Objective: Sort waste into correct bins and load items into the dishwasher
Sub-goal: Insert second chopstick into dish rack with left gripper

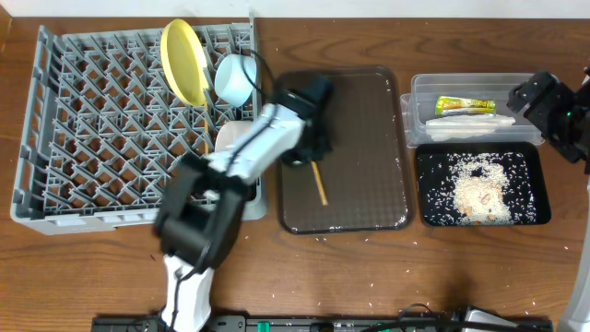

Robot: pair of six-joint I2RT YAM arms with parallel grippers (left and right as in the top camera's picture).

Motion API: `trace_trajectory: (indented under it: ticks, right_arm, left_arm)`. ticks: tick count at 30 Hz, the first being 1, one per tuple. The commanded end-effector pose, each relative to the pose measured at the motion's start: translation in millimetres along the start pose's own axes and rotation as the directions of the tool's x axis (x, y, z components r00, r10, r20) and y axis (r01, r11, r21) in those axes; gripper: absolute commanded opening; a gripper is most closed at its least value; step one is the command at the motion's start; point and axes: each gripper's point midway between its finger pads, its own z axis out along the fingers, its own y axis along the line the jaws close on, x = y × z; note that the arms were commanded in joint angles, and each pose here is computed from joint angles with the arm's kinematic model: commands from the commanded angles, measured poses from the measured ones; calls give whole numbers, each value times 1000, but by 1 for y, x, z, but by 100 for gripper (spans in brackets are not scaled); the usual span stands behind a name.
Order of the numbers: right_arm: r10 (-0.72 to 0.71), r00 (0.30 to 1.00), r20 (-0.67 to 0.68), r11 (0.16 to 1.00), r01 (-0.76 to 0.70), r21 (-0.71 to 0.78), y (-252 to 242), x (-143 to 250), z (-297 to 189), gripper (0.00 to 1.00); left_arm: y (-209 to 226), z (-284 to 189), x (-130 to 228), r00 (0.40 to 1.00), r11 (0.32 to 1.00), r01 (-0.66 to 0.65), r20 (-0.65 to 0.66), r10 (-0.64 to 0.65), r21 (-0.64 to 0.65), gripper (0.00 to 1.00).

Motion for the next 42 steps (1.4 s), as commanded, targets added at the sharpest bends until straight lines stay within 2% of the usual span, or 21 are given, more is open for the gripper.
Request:
trace_trajectory:
  ticks: [1,2,5,10,18,31,32,33,35,36,40,42]
  right_arm:
    - [17,1000,7,1000,-17,10,-3,-2,-1,99]
    - [17,1000,7,1000,-17,10,-3,-2,-1,99]
    - [17,1000,8,1000,-17,10,-3,-2,-1,99]
    - [17,1000,7,1000,-17,10,-3,-2,-1,99]
    - [17,1000,7,1000,-17,10,-3,-2,-1,99]
    - [17,1000,8,1000,-17,10,-3,-2,-1,99]
    - [17,1000,7,1000,-17,10,-3,-2,-1,99]
    - [17,1000,7,1000,-17,10,-3,-2,-1,99]
    - [17,1000,8,1000,-17,10,-3,-2,-1,99]
    - [17,1000,7,1000,-17,10,-3,-2,-1,99]
    - [17,1000,7,1000,-17,10,-3,-2,-1,99]
    - [17,1000,7,1000,-17,10,-3,-2,-1,99]
  left_arm:
    - [5,-94,-28,960,975,-219,186,208,37,7]
    - [31,-125,-37,941,971,-237,241,236,-26,7]
    - [72,-167,-47,899,948,-286,303,316,-137,8]
    - [136,-195,-56,885,911,-277,288,366,-306,7]
    - [184,-163,-62,920,891,-262,182,346,-370,7]
    - [203,-108,-69,954,888,-260,40,297,-380,8]
    - [204,-106,-69,955,888,-259,37,294,-380,10]
    - [204,-105,-69,957,890,-254,36,289,-380,17]
    - [205,-107,-70,961,893,-235,46,272,-384,39]
    - [205,-109,-70,964,894,-219,55,260,-390,44]
    - [203,-127,-69,964,899,-197,91,251,-390,54]
    - [200,-140,-69,961,903,-185,123,249,-387,56]
